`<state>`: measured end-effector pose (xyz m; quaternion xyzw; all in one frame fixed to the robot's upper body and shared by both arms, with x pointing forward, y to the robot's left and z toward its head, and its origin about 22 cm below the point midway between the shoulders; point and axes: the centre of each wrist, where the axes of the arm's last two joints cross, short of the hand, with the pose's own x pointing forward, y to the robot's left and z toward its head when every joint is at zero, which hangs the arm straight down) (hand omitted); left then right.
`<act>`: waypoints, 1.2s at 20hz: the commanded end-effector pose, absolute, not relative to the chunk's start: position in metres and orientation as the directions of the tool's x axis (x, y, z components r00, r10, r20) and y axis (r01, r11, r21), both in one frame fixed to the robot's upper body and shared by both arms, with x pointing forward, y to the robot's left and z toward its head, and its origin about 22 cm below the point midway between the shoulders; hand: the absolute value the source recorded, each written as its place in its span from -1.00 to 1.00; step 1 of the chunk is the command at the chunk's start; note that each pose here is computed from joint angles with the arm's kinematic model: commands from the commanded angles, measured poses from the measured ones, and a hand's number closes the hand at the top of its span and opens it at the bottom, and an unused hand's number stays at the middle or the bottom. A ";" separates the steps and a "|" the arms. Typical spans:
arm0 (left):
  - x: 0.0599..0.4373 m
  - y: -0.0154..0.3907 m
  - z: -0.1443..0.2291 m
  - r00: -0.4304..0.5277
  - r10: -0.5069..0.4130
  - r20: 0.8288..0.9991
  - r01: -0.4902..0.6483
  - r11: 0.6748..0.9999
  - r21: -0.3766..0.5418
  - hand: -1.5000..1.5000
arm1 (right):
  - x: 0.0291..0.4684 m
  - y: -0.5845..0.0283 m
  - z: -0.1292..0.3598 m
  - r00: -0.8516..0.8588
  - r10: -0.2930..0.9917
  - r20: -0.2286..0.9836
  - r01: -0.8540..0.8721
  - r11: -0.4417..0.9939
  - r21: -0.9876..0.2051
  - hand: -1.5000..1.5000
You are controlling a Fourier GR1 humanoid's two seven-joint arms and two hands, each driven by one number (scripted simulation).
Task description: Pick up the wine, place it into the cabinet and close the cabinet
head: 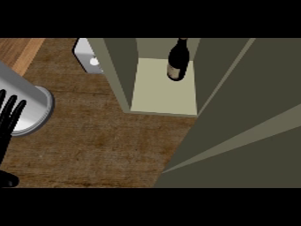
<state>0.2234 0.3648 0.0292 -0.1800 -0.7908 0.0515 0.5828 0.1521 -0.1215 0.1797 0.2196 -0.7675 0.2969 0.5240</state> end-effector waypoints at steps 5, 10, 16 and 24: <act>0.210 0.386 0.021 -0.259 0.338 0.905 0.190 0.936 -0.296 -1.00 | 0.192 -0.033 0.231 -0.310 -0.084 0.947 -0.690 0.705 -0.163 1.00; 0.216 0.404 0.039 -0.272 0.332 0.903 0.171 0.940 -0.294 -1.00 | 0.220 0.006 0.240 -0.289 -0.054 0.956 -0.666 0.729 -0.160 1.00; 0.216 0.391 0.030 -0.289 0.331 0.898 0.184 0.940 -0.288 -1.00 | 0.274 0.010 0.253 -0.238 -0.100 0.966 -0.638 0.766 -0.078 1.00; 0.221 0.402 0.039 -0.267 0.323 0.908 0.164 0.944 -0.287 -1.00 | 0.311 -0.012 0.210 -0.147 -0.110 0.983 -0.605 0.796 -0.002 1.00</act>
